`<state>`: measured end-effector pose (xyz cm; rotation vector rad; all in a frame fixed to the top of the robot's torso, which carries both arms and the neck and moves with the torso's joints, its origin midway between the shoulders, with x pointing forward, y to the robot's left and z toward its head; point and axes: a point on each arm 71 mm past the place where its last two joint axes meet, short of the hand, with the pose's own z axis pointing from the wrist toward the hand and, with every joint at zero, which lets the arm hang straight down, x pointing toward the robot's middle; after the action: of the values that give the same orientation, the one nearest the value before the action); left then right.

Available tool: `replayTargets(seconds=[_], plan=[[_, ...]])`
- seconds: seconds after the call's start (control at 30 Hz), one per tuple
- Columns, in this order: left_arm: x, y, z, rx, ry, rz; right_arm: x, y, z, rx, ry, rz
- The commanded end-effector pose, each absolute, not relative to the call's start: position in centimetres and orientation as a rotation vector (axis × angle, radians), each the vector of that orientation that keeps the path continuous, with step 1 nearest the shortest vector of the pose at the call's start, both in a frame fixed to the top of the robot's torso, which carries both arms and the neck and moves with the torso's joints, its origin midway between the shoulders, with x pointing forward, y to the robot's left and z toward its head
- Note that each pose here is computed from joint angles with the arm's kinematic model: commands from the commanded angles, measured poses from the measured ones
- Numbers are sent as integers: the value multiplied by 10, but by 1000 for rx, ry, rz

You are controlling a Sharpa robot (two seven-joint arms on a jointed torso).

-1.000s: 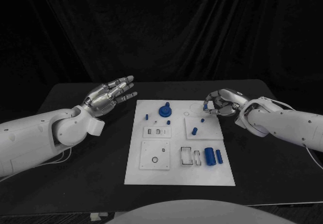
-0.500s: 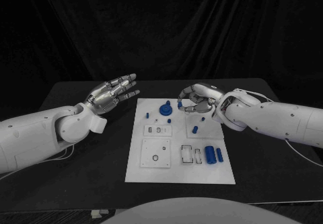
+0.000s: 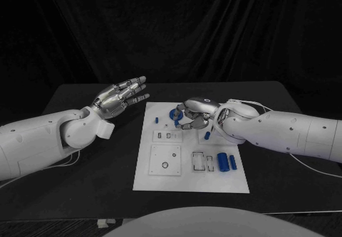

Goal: Assemble the parts on the task board

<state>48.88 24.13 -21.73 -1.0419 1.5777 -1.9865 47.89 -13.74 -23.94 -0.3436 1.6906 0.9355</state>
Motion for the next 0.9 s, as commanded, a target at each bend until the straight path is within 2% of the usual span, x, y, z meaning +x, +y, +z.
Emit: replayTargets(seconds=[0.03,0.5,0.9], plan=[[488,240,-217,-1040,1577,-2012,477,-136,-247,-361,1725,868],[488,237,-219,-1041,1591,-2019,473,-133,-265,-336,1755,847],[487,238,-222,-1049,1596,-2016,473,-133,-271,-329,1743,850]])
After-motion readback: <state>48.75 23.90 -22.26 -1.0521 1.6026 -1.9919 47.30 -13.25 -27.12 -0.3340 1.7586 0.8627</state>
